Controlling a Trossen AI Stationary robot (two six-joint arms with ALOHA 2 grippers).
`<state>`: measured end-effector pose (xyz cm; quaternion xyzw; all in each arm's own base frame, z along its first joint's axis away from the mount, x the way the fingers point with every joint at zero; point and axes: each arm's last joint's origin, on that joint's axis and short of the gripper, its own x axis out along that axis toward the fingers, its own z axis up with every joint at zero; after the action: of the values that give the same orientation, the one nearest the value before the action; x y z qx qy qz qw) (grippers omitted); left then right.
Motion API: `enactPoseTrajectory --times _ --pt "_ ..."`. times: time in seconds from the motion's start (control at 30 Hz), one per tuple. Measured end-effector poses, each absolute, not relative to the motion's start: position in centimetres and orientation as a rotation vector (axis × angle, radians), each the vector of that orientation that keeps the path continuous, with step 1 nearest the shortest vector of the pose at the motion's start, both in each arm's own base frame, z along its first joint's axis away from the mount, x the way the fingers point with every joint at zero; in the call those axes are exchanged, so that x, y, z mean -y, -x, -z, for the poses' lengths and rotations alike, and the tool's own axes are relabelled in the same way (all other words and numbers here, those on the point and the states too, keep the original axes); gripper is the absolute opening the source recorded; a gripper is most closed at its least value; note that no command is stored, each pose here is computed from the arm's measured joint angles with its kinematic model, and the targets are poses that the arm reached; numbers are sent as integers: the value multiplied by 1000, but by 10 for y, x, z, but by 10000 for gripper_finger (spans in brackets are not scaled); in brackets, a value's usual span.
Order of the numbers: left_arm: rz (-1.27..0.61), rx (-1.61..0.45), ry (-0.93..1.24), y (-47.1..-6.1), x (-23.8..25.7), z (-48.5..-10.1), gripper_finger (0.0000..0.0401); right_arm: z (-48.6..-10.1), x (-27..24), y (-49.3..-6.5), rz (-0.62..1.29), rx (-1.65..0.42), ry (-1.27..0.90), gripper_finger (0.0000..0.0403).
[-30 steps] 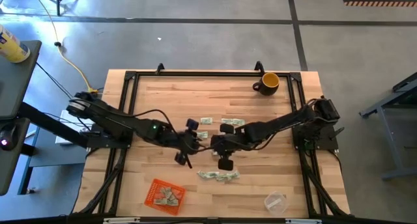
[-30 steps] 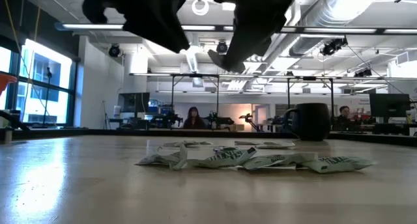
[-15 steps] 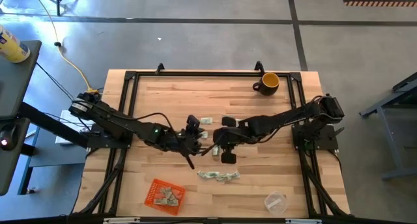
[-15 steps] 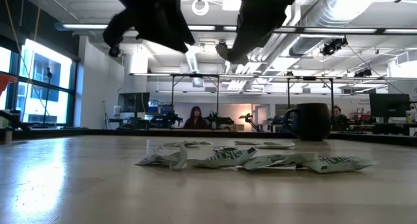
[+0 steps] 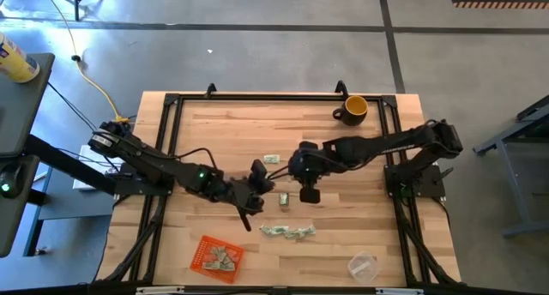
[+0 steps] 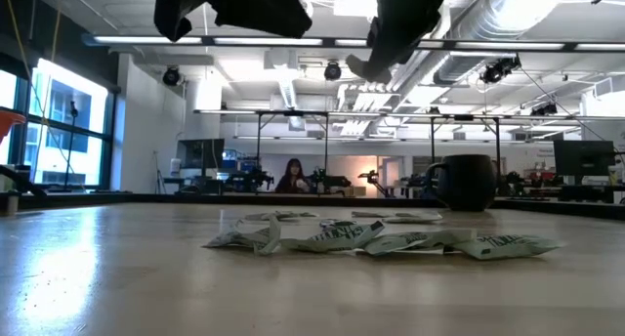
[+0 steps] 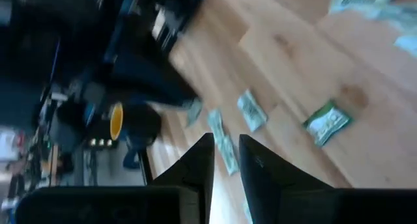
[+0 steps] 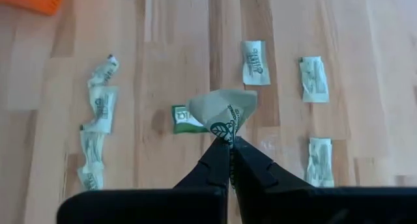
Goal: Pick and place items into bin
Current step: Put the white stevia packet into the orange bin
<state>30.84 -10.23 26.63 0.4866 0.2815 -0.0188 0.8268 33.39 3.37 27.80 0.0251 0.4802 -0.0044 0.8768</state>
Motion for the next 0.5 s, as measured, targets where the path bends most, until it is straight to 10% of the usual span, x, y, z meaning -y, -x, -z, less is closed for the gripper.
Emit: enactPoseTrajectory --times 0.5 --pt "87 -525 -1142 -331 111 -249 181 -287 -42 -334 -123 -951 -200 7"
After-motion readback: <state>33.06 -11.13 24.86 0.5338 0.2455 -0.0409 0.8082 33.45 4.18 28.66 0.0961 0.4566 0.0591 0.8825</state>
